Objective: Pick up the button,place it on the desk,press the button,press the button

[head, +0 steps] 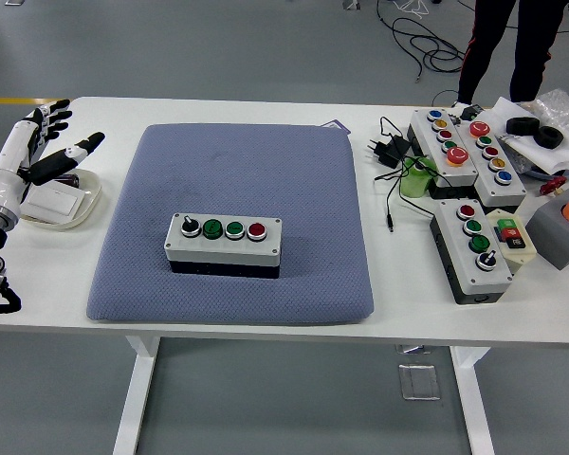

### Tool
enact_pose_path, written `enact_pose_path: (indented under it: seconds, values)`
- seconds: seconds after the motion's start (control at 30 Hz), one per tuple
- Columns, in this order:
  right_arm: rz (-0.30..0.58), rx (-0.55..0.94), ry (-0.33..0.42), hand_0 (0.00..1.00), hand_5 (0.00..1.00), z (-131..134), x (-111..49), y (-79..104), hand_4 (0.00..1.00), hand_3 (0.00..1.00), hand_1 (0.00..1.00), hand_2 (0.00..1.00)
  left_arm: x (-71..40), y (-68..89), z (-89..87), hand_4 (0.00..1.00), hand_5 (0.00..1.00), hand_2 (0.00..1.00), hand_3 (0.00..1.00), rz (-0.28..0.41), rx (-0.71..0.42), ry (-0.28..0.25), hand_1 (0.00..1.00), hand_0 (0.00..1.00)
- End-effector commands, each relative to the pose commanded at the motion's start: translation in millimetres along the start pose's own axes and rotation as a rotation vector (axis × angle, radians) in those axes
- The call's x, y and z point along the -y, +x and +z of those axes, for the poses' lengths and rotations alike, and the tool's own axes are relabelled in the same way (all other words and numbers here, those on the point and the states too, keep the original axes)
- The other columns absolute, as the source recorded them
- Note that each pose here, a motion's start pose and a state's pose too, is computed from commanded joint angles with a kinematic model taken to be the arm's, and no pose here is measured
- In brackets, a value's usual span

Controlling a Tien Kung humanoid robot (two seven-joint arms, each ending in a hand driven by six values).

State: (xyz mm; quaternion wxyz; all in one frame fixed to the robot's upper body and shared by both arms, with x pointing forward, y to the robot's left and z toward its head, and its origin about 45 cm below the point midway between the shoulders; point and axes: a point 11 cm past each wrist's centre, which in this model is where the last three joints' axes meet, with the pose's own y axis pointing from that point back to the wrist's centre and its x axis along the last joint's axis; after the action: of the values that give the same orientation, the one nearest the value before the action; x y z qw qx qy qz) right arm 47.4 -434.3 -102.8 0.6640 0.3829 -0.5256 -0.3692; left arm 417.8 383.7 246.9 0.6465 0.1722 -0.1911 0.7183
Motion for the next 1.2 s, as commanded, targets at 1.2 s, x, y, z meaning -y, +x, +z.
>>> enact_pose_path:
  seconds: [1.2]
  values:
    - [0.009, -0.013, 0.003, 0.629, 0.265, -3, -0.3, 5.3, 0.308, 0.570, 0.554, 0.632, -5.1, -4.1, -16.0, 0.813, 0.998, 0.994, 0.998, -0.046, -0.405, 0.084, 0.910, 0.828]
